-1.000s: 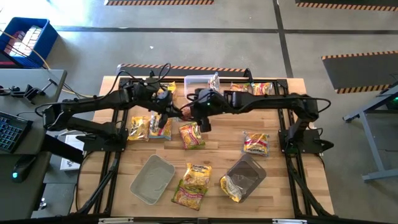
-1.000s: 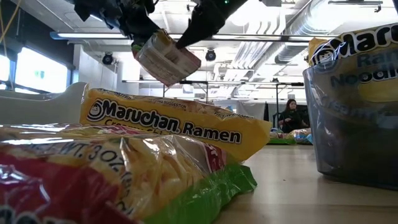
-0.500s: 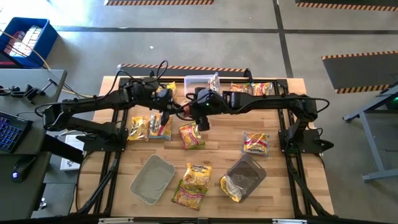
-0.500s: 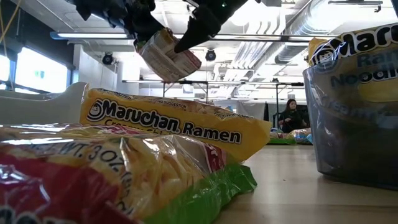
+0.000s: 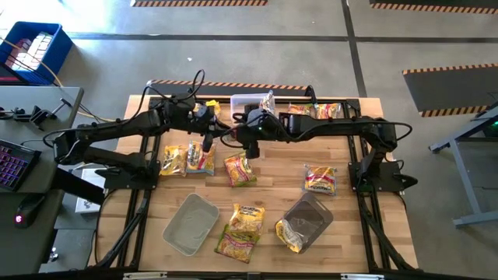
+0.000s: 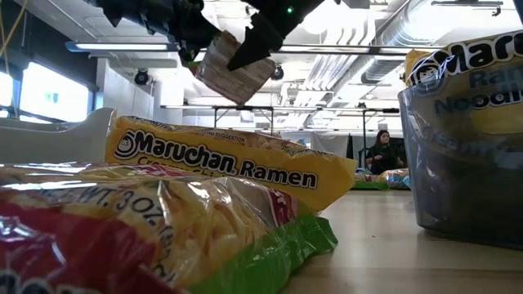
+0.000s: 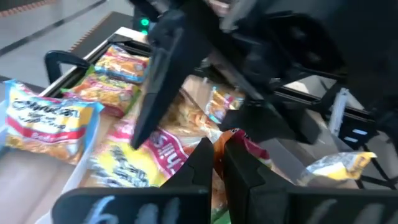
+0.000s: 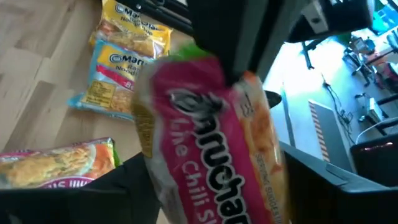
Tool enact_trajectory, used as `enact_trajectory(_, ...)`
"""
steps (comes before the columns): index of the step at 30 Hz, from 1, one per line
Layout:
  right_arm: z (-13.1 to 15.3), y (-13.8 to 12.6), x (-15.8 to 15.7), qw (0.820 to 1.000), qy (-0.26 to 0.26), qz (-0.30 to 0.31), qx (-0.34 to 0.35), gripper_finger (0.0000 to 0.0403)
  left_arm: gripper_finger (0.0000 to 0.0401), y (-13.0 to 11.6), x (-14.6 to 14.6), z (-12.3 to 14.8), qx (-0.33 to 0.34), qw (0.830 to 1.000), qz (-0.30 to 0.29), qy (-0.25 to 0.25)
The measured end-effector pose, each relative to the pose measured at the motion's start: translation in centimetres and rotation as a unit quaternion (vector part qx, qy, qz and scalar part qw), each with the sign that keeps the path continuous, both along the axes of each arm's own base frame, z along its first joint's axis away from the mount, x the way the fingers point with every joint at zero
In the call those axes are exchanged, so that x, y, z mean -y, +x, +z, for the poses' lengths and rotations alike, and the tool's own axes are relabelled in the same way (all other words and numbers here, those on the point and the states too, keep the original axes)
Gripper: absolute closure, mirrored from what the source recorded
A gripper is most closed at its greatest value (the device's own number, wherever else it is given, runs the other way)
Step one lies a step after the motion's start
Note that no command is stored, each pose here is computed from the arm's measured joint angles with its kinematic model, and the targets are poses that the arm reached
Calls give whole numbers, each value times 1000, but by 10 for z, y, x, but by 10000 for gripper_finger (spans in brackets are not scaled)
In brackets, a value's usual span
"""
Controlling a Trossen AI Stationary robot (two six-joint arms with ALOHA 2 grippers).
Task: Sort Maruchan noodles
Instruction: Put the green noodle pack into the gray bin
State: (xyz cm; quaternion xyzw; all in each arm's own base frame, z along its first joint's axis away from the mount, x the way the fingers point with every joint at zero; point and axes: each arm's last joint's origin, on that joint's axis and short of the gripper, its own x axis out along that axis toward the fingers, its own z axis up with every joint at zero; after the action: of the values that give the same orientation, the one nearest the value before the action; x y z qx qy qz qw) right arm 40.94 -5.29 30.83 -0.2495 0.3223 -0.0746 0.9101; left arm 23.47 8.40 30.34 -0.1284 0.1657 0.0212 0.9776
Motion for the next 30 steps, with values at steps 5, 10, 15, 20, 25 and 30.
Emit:
enact_trajectory(5, -1, -1, 7, 999, 39, 35, -1, 201, 380, 0, 2, 2, 11, 1000, -12, 4)
enact_trajectory(10, -2, -2, 8, 998, 48, 50, -2, 256, 341, -2, 5, 6, 19, 999, -24, 43)
enact_trajectory(15, -2, -7, 8, 997, 52, 43, -24, 288, 293, -14, 12, 19, 43, 995, -36, 80)
enact_trajectory(20, 7, -19, 16, 997, 65, 35, -26, 290, 256, -40, 22, 34, 61, 989, -20, 134)
enact_trajectory(25, -4, -37, 28, 986, 139, 64, 60, 290, 240, -61, 37, 28, 61, 985, -1, 160)
enact_trajectory(30, -41, -59, 33, 949, 193, 93, 232, 290, 238, -74, 51, 10, 67, 983, 21, 167)
